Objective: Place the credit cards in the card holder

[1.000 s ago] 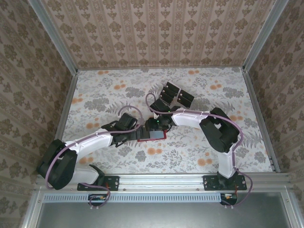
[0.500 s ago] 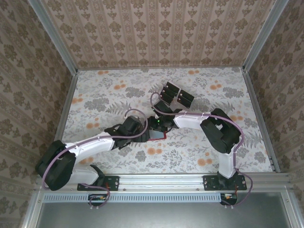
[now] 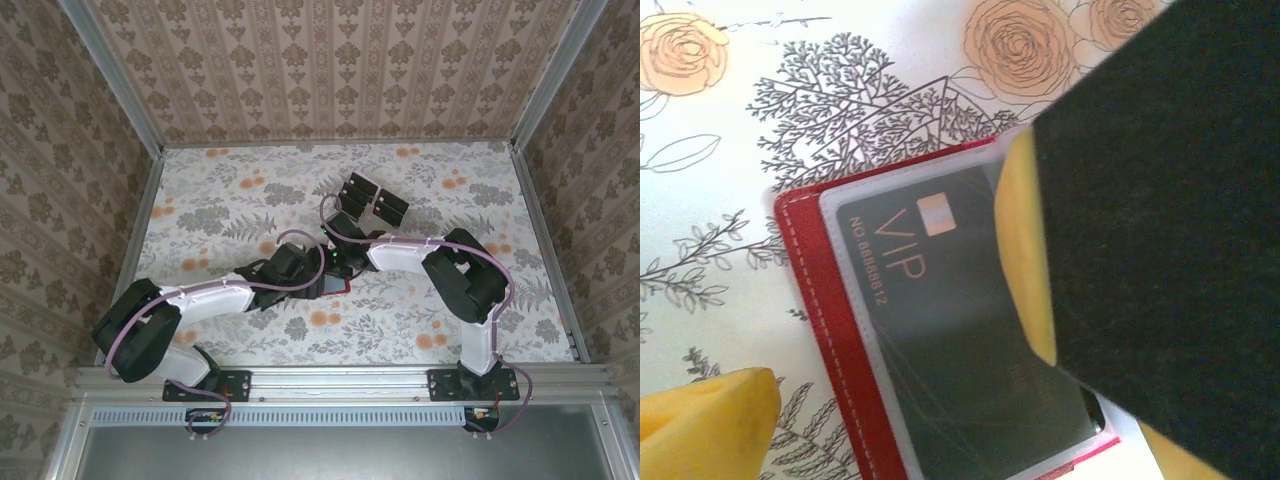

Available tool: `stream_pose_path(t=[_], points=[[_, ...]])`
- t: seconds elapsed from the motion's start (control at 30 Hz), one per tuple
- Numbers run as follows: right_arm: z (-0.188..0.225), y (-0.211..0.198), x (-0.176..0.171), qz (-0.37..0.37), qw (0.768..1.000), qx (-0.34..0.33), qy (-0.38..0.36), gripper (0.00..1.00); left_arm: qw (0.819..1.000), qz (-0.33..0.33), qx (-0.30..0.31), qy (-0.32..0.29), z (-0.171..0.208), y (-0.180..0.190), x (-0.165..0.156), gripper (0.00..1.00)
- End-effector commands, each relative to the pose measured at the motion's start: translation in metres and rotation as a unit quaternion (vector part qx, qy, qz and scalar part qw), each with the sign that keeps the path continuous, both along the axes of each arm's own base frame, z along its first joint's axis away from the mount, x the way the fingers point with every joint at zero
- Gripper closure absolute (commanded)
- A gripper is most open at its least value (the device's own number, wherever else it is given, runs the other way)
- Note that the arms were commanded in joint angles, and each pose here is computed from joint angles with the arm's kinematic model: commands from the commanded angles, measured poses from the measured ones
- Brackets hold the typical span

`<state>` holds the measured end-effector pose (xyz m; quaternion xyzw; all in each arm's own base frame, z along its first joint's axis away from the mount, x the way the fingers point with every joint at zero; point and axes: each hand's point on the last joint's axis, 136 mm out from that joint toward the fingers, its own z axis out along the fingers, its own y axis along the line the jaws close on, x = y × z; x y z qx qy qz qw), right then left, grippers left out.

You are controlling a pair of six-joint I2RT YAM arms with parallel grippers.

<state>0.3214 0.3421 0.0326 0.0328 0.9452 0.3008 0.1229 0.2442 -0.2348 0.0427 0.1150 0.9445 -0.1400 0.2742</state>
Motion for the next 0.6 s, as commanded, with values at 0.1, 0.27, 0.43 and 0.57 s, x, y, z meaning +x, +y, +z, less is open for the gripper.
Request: stream_pose_path(t=[0.1,0.27,0.43,0.57], points=[[-0.021,-0.013,-0.018,-0.005,0.999,-0.022,0.044,0.46,1.0,-0.015,-0.002,-0.016,0.002,-0.013,0.01,0.0],[-0.017,-0.013,-0.019,-0.004,0.999,-0.02,0.041,0.46,1.0,-0.011,0.01,-0.008,-0.011,-0.012,0.011,0.0],[-0.009,-0.014,-0.017,-0.005,0.999,-0.013,0.036,0.46,1.0,-0.001,0.02,-0.001,-0.022,-0.007,0.008,0.0],[0.006,-0.017,-0.011,-0.007,1.0,-0.003,0.02,0.46,1.0,0.006,0.022,0.003,-0.027,-0.002,0.006,0.0]])
